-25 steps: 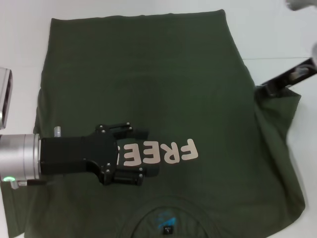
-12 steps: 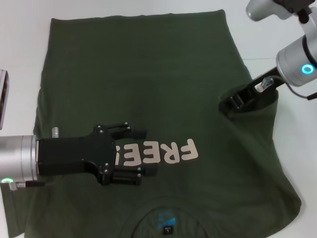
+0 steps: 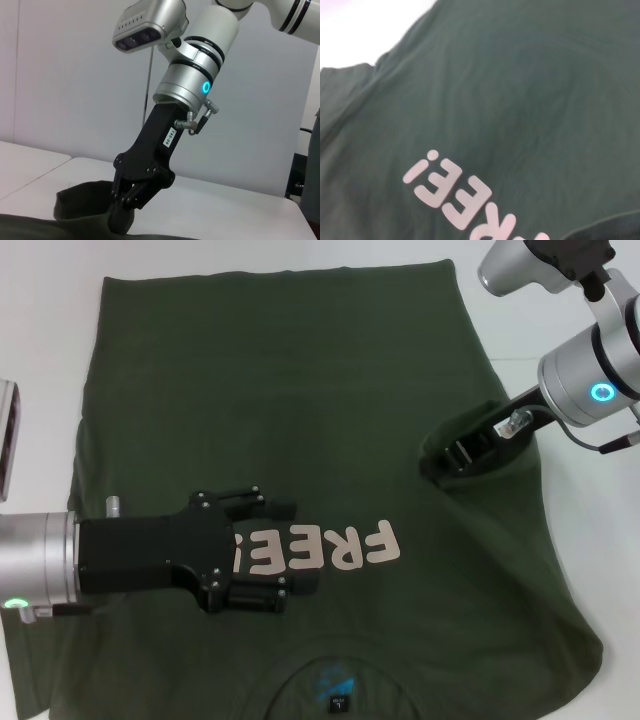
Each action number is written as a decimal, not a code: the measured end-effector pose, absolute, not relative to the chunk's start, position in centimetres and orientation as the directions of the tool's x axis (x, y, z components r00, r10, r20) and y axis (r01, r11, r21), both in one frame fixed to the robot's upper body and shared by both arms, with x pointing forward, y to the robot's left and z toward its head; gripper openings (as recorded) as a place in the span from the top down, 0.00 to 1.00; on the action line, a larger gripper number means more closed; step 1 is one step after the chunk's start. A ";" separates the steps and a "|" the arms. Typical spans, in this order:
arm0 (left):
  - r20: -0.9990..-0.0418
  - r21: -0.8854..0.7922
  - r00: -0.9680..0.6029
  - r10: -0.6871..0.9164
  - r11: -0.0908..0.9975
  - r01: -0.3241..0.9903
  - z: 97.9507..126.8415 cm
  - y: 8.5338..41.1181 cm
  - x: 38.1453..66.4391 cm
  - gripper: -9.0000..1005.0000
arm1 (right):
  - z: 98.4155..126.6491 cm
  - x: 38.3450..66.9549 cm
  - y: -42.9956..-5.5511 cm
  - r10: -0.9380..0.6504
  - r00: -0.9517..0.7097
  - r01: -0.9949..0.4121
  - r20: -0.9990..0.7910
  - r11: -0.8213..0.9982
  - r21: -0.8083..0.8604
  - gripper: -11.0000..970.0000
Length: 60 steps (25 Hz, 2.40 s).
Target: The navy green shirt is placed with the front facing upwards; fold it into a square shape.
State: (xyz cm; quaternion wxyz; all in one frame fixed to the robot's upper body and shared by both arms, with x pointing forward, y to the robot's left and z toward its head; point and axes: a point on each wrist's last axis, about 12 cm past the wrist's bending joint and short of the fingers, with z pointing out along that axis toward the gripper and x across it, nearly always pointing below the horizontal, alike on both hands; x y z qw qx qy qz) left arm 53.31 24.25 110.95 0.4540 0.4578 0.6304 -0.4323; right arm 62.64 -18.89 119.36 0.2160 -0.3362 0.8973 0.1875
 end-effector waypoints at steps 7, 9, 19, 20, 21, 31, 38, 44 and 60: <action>-0.969 -0.124 -0.163 0.184 0.210 0.970 111.0 24.3 53.3 0.13 | 119.5 62.8 -18.2 -0.538 -0.665 -0.700 -0.519 0.692 0.180 0.99; -0.969 -0.123 -0.163 0.184 0.211 0.970 111.0 24.3 53.3 0.13 | 119.2 62.8 -17.9 -0.545 -0.663 -0.702 -0.513 0.690 0.175 0.99; -0.970 -0.116 -0.157 0.187 0.213 0.970 110.9 24.3 53.4 0.13 | 118.2 63.0 -17.1 -0.558 -0.672 -0.704 -0.488 0.685 0.187 0.98; -0.970 -0.113 -0.154 0.187 0.213 0.970 110.9 24.3 53.4 0.13 | 118.2 63.1 -17.1 -0.557 -0.671 -0.704 -0.490 0.686 0.185 0.98; -0.970 -0.113 -0.154 0.187 0.213 0.971 110.9 24.3 53.4 0.13 | 118.2 63.1 -17.1 -0.555 -0.670 -0.703 -0.492 0.687 0.183 0.98; -0.970 -0.107 -0.150 0.190 0.215 0.971 110.7 24.2 53.4 0.13 | 117.4 63.1 -16.7 -0.549 -0.687 -0.695 -0.476 0.687 0.210 0.98; -0.972 -0.104 -0.145 0.186 0.213 0.971 110.5 24.2 53.2 0.13 | 117.0 63.2 -16.5 -0.514 -0.698 -0.685 -0.498 0.683 0.255 0.97; -0.972 -0.106 -0.147 0.184 0.216 0.971 110.3 24.3 53.1 0.13 | 116.7 63.1 -16.3 -0.510 -0.697 -0.689 -0.504 0.672 0.273 0.78; -0.972 -0.115 -0.154 0.179 0.214 0.970 110.3 24.3 52.9 0.13 | 116.6 63.1 -17.8 -0.684 -0.605 -0.772 -0.407 0.630 0.089 0.51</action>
